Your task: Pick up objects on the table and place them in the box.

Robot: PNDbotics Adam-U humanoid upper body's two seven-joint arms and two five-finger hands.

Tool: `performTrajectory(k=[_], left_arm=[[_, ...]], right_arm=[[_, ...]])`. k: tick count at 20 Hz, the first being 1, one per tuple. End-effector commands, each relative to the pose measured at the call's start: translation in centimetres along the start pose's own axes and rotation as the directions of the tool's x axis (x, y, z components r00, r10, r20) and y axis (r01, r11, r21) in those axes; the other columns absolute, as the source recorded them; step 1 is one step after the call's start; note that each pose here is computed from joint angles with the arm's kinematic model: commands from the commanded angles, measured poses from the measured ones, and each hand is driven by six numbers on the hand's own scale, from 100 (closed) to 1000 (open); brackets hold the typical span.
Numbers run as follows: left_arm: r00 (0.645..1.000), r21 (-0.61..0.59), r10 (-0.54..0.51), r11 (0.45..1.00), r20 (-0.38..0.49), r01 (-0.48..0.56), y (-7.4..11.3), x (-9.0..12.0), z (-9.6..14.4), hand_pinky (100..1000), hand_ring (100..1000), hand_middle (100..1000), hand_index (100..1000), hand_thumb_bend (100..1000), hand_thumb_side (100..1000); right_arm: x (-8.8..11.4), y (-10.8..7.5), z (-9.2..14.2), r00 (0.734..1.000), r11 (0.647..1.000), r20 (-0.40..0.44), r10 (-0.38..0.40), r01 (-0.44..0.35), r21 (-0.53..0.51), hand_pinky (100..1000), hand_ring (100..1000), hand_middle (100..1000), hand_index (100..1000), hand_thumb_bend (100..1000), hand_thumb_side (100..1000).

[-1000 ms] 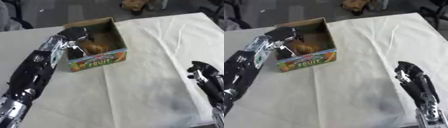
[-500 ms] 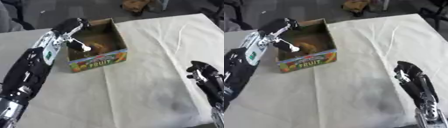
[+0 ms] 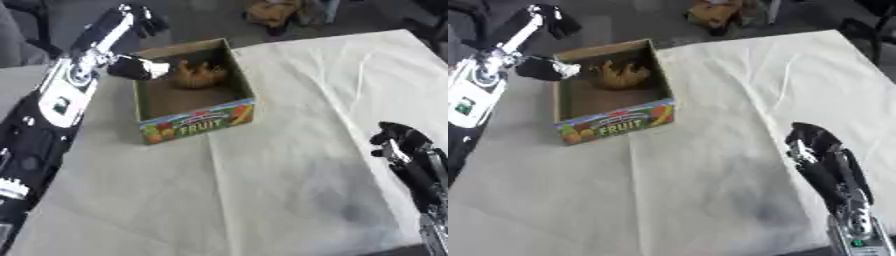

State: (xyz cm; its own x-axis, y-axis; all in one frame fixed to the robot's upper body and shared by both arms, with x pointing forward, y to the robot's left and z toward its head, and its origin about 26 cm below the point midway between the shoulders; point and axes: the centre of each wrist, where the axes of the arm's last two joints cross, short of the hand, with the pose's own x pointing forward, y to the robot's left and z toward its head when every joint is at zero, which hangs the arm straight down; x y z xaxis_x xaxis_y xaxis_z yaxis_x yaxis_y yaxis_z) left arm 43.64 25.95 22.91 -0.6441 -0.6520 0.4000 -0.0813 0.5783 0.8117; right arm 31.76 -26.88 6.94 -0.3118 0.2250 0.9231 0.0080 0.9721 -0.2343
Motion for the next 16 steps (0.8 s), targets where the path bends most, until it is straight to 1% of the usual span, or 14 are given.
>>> performTrajectory(k=[1,3,5,6,8,10,13,16], left_arm=[[0.996,0.104,0.081,0.991,0.035,-0.084,2.6,1.2,0.9,592,600,566,709,337,277],[0.982,0.167,0.186,0.967,0.039,-0.19,2.5,1.2,2.1,586,596,562,706,291,293],[0.96,0.22,0.276,0.935,0.044,-0.279,2.3,1.2,3.3,585,598,564,706,283,301],[0.948,0.246,0.317,0.916,0.041,-0.317,2.2,1.2,3.9,579,597,565,707,265,331],[0.907,0.309,0.419,0.859,0.034,-0.408,1.5,0.9,5.5,574,597,567,708,265,370],[0.865,0.361,0.501,0.802,0.031,-0.477,1.0,0.8,6.9,572,596,566,707,263,386],[0.82,0.412,0.572,0.744,0.014,-0.526,0.5,0.7,8.8,571,597,569,709,269,419],[0.803,0.441,0.596,0.726,-0.022,-0.527,0.1,0.5,10.9,573,603,577,724,256,447]], right_arm=[[0.5,-0.8,-0.2,1.0,1.0,0.018,0.026,-0.026,-0.015,633,710,586,779,100,498],[0.5,-0.9,-0.1,1.0,0.999,0.015,0.027,-0.027,-0.019,633,710,586,779,100,498],[0.4,-0.9,-0.1,0.999,0.999,0.014,0.03,-0.03,-0.022,633,710,586,779,100,497],[0.4,-1.0,0.0,0.999,0.999,0.013,0.031,-0.031,-0.024,633,710,586,779,100,496],[0.3,-1.2,0.1,0.999,0.999,0.009,0.033,-0.033,-0.032,633,710,586,779,100,498],[0.3,-1.2,0.1,0.999,0.999,0.008,0.033,-0.033,-0.035,633,710,586,779,100,500],[0.2,-1.2,0.2,0.999,0.999,0.007,0.034,-0.033,-0.034,634,710,587,780,100,500],[0.1,-1.4,0.3,0.999,0.998,0.002,0.035,-0.035,-0.042,634,709,586,780,100,503]])
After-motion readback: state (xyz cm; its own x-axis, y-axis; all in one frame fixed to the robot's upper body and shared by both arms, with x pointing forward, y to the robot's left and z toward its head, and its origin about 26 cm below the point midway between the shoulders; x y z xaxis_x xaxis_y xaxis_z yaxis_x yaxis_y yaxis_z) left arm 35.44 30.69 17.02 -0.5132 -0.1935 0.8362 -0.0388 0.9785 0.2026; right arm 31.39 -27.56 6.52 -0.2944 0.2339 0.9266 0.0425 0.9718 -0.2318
